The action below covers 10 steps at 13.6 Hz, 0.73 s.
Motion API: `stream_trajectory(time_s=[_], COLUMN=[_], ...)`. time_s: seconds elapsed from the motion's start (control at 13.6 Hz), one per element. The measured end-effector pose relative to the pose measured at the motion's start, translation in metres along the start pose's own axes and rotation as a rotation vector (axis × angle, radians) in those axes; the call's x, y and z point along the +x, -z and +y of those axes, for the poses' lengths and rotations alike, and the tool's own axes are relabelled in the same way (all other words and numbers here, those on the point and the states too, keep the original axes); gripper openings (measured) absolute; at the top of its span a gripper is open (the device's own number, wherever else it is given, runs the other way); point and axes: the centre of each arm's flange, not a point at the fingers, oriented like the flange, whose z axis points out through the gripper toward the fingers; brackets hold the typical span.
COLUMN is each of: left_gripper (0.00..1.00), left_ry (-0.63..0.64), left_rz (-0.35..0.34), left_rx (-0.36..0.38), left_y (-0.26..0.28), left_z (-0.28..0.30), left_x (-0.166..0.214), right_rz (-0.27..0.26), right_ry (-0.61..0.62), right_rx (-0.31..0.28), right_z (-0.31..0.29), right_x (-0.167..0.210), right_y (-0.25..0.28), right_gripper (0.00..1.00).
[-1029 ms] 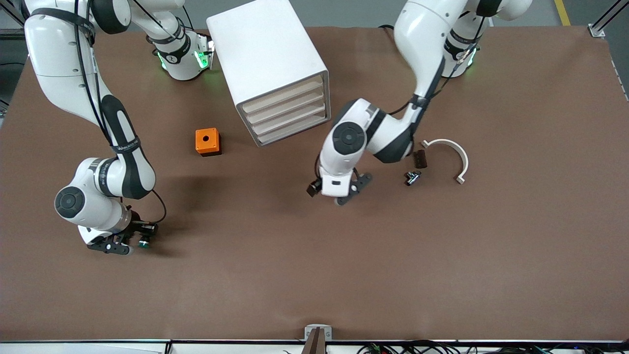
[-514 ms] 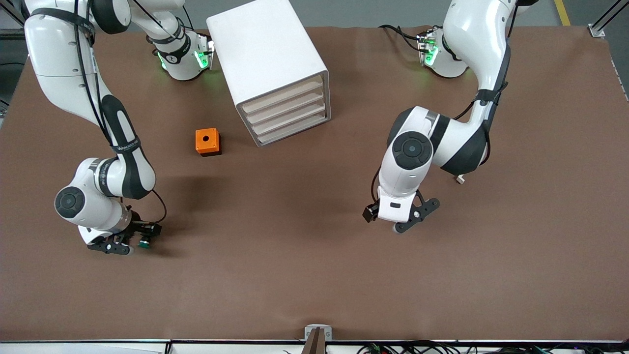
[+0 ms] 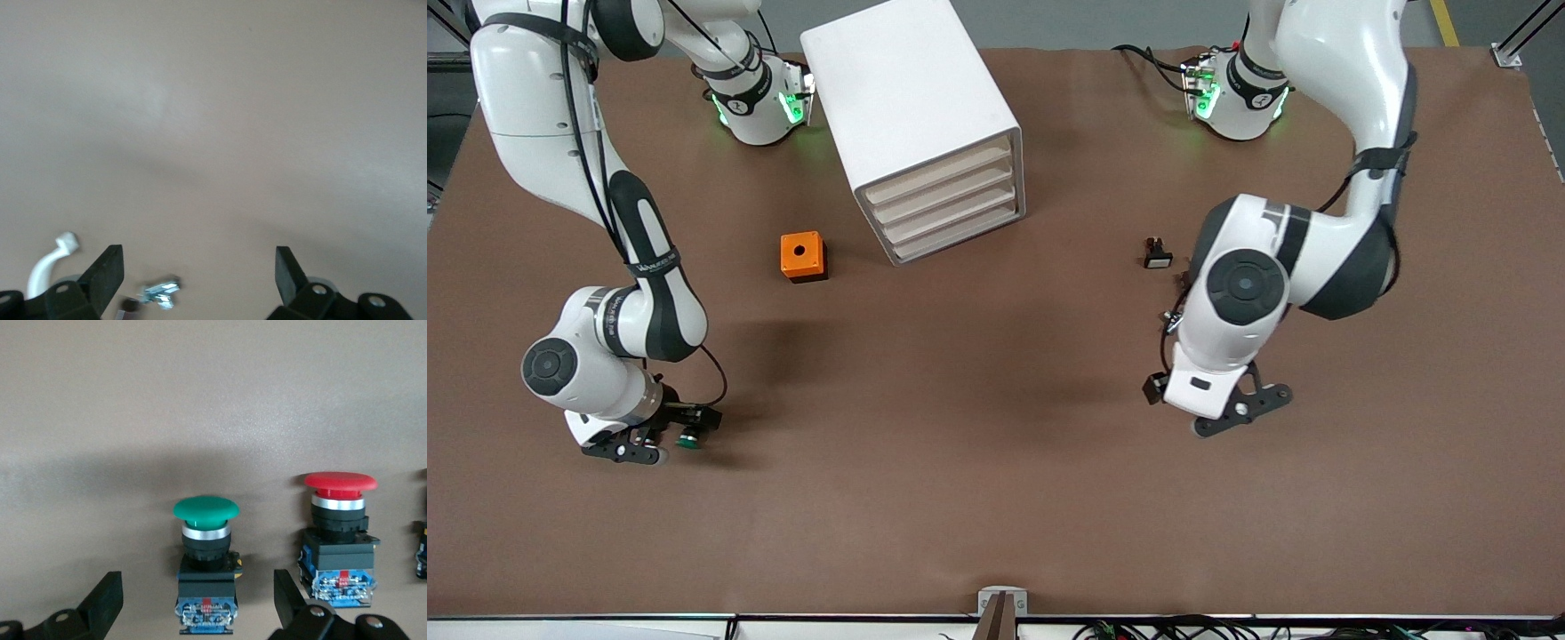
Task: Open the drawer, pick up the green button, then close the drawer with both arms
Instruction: 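Lower the green button beside the red button while the left gripper withdraws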
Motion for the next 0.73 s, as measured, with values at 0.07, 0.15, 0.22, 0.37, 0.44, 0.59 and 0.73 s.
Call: stream_trajectory(time_s=[0.07, 0.15, 0.22, 0.37, 0.44, 0.59, 0.73], left_gripper=[1.0, 1.0, 1.0, 1.0, 1.0, 1.0, 1.0], left_ry=[-0.026, -0.051, -0.072, -0.098, -0.11, -0.131, -0.134], left_rz=[-0.003, -0.001, 0.005, 0.022, 0.022, 0.018, 0.009], left_rx=[0.002, 0.0, -0.006, -0.02, -0.022, -0.024, -0.023], left_y=[0.011, 0.023, 0.038, 0.069, 0.085, 0.114, 0.139], left_z=[-0.013, -0.027, -0.041, -0.073, -0.089, -0.121, -0.141], left_x=[0.008, 0.015, 0.021, 0.032, 0.035, 0.036, 0.03], right_rz=[-0.014, -0.038, -0.066, -0.105, -0.117, -0.132, -0.15], right_ry=[0.001, 0.004, 0.011, 0.033, 0.04, 0.054, 0.056], right_rx=[0.0, -0.001, -0.001, 0.001, 0.0, -0.014, -0.021], right_z=[-0.001, -0.001, -0.002, -0.003, -0.002, 0.002, 0.007], right_x=[0.001, 0.003, 0.006, 0.015, 0.017, 0.017, 0.011], right_y=[0.003, 0.008, 0.018, 0.048, 0.067, 0.11, 0.152], right_gripper=[1.0, 1.0, 1.0, 1.0, 1.0, 1.0, 1.0])
